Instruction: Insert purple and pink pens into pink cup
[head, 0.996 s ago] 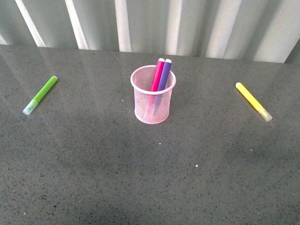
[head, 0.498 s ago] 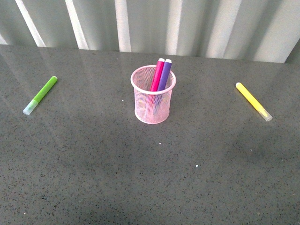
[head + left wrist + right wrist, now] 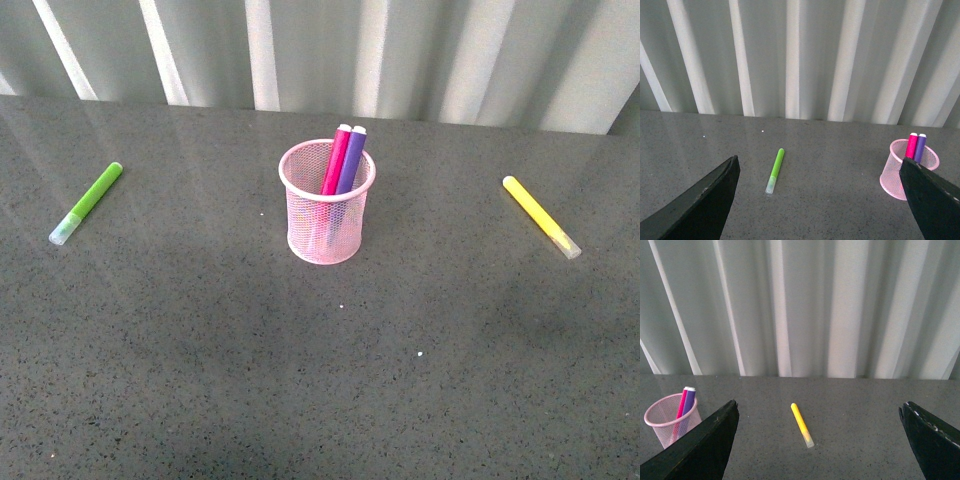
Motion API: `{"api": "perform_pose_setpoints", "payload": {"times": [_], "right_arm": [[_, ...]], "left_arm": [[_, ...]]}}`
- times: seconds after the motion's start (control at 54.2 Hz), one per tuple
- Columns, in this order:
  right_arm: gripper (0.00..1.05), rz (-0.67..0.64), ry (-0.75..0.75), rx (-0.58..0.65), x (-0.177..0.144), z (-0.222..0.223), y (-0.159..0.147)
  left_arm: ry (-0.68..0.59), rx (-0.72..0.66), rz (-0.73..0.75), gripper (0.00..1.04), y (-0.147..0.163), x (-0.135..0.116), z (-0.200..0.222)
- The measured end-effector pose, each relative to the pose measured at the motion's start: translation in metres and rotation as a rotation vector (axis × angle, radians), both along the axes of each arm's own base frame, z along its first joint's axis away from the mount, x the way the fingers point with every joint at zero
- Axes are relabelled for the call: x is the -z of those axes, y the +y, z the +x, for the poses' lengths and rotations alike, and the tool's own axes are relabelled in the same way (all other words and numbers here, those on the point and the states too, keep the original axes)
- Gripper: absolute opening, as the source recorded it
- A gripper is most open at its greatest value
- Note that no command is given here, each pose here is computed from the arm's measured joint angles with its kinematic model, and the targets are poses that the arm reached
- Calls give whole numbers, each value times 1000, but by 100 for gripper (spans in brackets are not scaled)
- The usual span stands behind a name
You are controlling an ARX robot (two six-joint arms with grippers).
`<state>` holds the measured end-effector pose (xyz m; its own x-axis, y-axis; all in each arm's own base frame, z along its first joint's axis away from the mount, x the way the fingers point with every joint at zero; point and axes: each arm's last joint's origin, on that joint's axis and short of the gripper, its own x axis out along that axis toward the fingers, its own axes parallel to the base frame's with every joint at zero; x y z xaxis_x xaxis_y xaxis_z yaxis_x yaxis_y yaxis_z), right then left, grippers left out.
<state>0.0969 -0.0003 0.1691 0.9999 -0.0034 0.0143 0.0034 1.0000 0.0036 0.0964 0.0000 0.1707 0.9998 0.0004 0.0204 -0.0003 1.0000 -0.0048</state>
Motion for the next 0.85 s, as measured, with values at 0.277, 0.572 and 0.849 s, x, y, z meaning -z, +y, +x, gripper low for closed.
{"api": "perform_pose_setpoints", "payload": {"times": [0.277,0.572,0.849], "right_arm": [[98,0,0,0,0,0,0],[98,0,0,0,0,0,0],[98,0,0,0,0,0,0]], "left_arm": [[0,0,0,98,0,0,0],[0,0,0,98,0,0,0],[0,0,0,98,0,0,0]]}}
